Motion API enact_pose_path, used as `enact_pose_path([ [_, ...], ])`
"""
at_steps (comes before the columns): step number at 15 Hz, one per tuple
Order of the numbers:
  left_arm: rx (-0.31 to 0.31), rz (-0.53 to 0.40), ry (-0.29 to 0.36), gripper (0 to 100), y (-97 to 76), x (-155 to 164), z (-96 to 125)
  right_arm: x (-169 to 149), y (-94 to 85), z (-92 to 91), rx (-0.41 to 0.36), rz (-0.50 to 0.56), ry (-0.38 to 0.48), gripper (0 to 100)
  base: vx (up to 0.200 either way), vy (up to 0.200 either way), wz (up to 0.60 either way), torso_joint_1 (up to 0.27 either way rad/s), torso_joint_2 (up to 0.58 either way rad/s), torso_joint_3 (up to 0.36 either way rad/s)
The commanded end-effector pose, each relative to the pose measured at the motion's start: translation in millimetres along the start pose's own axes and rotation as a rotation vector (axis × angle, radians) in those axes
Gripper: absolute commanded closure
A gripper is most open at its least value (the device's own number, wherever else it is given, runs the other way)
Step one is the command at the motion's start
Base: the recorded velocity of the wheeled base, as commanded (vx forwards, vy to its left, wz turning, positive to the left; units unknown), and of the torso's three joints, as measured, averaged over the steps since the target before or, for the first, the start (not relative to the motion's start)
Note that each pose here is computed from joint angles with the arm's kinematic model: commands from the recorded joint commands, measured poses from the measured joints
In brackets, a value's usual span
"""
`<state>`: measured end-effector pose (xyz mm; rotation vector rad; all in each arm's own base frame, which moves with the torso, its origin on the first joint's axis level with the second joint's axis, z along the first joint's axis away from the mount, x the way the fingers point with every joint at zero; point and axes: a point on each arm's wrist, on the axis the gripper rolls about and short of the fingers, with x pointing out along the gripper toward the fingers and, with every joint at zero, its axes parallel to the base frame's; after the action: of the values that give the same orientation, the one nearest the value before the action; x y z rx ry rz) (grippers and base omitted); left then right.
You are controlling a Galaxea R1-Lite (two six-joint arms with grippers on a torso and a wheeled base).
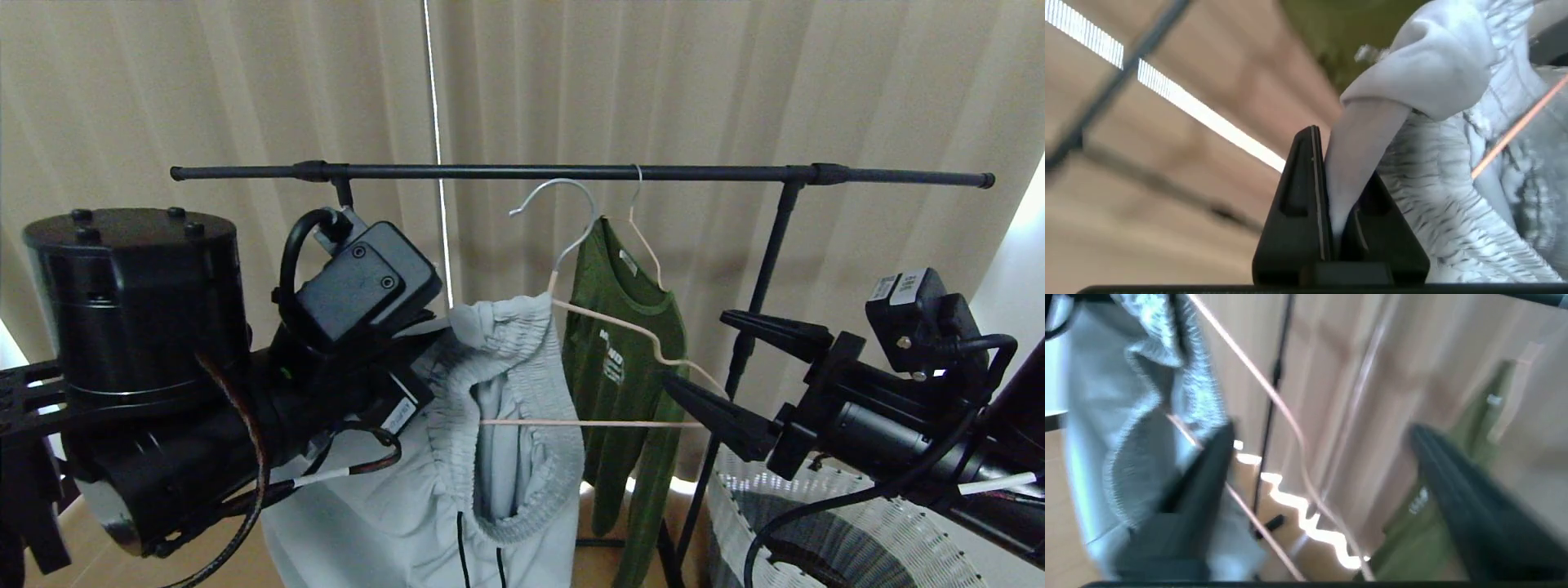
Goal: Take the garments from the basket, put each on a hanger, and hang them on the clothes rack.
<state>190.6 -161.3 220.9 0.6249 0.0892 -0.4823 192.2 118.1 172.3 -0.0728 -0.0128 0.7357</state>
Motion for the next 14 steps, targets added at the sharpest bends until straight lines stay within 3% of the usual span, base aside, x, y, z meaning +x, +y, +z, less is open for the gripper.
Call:
enact_pose_path([
  [1,-0.104,0.079,0.042,100,4.2,-4,-4,-4,-1.1,-2.0,0.002,-0.008,0.008,0,0.000,0.000,0.00,0.000,0.00,0.000],
  [3,-0.198,0.175,0.069,100,8.3,1,-1,-4,0.4,-6.6,0.004,-0.002,0.027,0,0.000,0.000,0.00,0.000,0.00,0.000],
  [7,-0.363,0.150,-0.045,100,7.7,-4,28,-3,9.6,-15.8,0.015,0.044,0.067,0,0.000,0.000,0.00,0.000,0.00,0.000],
  [12,-0.409,0.114,-0.171,100,0.7,-11,48,20,13.7,-22.7,0.022,0.074,0.096,0,0.000,0.000,0.00,0.000,0.00,0.000],
  [14,-0.408,0.102,-0.180,100,-2.0,-13,50,27,12.6,-23.1,0.023,0.074,0.096,0,0.000,0.000,0.00,0.000,0.00,0.000],
])
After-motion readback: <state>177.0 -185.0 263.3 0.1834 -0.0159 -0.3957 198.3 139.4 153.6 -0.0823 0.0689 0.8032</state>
